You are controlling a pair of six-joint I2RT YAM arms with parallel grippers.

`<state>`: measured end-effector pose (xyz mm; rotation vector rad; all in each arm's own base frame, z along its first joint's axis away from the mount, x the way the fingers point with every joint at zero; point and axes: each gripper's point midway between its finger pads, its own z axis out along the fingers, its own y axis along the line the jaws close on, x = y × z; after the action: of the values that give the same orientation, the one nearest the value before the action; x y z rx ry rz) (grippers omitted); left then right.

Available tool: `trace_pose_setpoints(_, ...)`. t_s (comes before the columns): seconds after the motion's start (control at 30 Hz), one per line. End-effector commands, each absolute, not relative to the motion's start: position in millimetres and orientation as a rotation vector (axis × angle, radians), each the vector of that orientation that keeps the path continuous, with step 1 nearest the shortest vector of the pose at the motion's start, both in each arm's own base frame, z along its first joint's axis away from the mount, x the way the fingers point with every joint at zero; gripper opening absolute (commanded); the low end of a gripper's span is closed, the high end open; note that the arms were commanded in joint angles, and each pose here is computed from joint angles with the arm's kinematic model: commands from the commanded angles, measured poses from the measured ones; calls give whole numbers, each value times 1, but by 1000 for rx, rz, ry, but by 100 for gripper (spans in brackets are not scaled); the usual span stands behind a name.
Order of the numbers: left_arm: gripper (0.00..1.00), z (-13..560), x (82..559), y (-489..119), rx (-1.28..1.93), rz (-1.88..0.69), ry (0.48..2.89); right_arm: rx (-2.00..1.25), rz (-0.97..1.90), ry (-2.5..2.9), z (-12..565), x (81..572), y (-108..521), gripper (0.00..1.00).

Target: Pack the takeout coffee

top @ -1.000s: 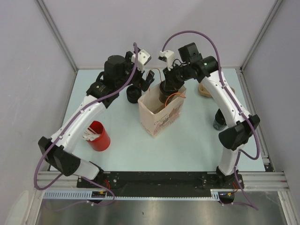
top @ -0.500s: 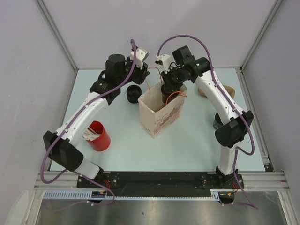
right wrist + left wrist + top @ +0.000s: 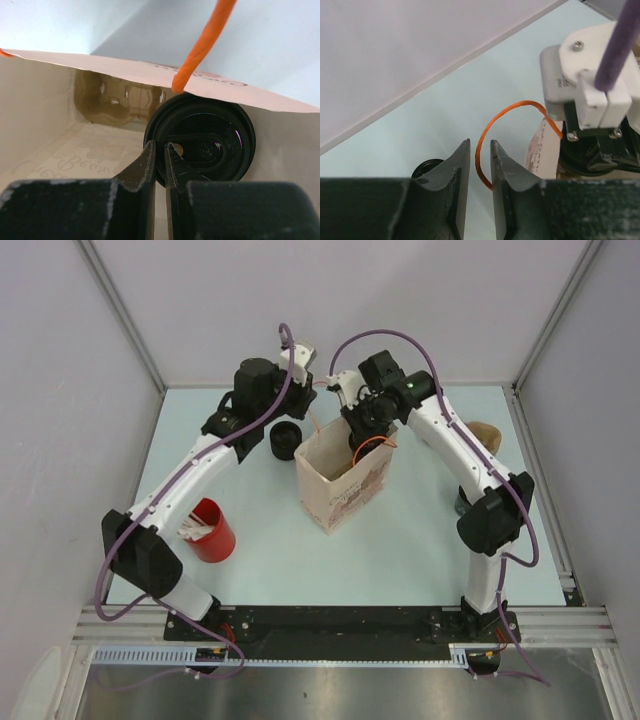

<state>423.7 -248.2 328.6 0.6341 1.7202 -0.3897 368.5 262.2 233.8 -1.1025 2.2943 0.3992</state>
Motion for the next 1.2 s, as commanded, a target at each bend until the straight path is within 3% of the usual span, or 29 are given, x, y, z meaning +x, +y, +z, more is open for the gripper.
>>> trace_pose_setpoints(0.0,27,334,439,-237,521,-331,1724,-1119,366,2273,229,373,262,0)
trace_pose_setpoints(1.0,22,322,447,-225,432,-275,1741,-1219,447,2442,197,352,262,0)
trace_pose_setpoints(1.17,15,320,452,-218,391,-223,1754,-1229,429,2434,201,348,257,0)
